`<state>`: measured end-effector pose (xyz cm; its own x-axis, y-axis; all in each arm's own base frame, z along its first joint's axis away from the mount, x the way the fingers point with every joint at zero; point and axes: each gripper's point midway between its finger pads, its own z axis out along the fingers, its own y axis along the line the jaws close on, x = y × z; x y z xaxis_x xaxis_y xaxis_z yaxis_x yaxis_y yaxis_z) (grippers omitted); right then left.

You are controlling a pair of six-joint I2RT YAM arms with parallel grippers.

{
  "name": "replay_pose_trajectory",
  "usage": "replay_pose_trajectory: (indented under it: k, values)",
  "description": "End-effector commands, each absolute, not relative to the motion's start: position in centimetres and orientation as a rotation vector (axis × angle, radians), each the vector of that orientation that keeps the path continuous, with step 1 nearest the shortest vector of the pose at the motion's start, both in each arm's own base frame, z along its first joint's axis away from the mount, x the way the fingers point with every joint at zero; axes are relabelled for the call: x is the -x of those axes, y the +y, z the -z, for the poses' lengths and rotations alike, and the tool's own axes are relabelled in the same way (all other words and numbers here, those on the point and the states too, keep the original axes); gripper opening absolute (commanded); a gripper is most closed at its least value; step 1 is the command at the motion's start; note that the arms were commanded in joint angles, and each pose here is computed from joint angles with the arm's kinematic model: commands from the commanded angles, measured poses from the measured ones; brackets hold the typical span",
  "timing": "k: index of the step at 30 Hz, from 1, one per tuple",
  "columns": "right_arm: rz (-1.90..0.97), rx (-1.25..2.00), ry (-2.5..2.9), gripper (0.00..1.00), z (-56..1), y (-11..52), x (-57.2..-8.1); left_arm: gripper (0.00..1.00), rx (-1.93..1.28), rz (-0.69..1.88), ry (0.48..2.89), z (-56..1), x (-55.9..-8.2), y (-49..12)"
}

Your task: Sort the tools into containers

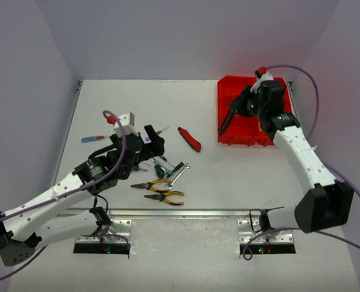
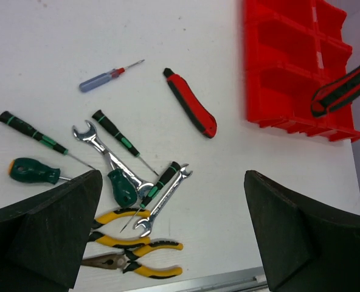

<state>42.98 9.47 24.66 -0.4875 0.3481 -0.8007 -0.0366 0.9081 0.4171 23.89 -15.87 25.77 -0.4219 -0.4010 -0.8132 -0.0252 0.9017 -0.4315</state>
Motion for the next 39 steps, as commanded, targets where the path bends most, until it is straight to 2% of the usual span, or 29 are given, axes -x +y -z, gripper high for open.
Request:
replay_pose_trajectory:
  k: [1,2,3,5,6,9,15,20,26,31,36,39]
  values:
    - [-0.161,-0.445,1.9,0.0,-27.2,0.0,-50.4,1.0,0.249,0.384,1.947,-28.6,-21.6,-12.3]
    - [-0.116,-0.486,1.923,0.0,-25.8,-1.4,-51.8,1.0,0.203,0.366,1.949,-28.6,-21.1,-11.8]
    - [-0.075,-0.52,1.858,0.0,-28.2,-3.3,-52.4,1.0,0.182,0.348,1.952,-28.5,-20.9,-11.4]
    - [0.111,-0.603,1.872,0.0,-25.9,-7.5,-56.1,1.0,0.185,0.28,1.948,-27.6,-20.5,-9.8]
    - [0.152,-0.604,1.821,0.0,-27.7,-8.5,-57.3,1.0,0.196,0.273,1.945,-26.8,-20.3,-9.3]
    - [0.382,-0.625,1.744,0.0,-27.5,-12.3,-61.3,1.0,0.209,0.339,1.912,-26.1,-20.0,-9.5]
    - [0.524,-0.623,1.603,0.0,-25.7,-14.6,-64.2,1.0,0.034,0.455,1.893,-26.2,-19.7,-12.3]
    - [0.491,-0.55,1.581,0.0,-25.2,-14.0,-66.8,1.0,-0.034,0.446,1.947,-24.8,-20.0,-13.7]
    - [0.483,-0.476,1.626,0.0,-21.5,-13.8,-68.0,1.0,-0.03,0.453,1.937,-25.1,-19.9,-13.5]
    - [0.336,-0.481,1.634,0.0,-21.4,-13.0,-68.3,1.0,-0.007,0.462,1.916,-25.5,-19.8,-13.1]
    - [0.244,-0.467,1.704,0.04,-19.8,-11.8,-69.7,1.0,-0.003,0.442,1.929,-25.2,-20.0,-13.1]
    - [0.236,-0.476,1.748,0.13,-17.9,-11.7,-69.2,1.0,0.0,0.439,1.929,-25.2,-20.0,-13.0]
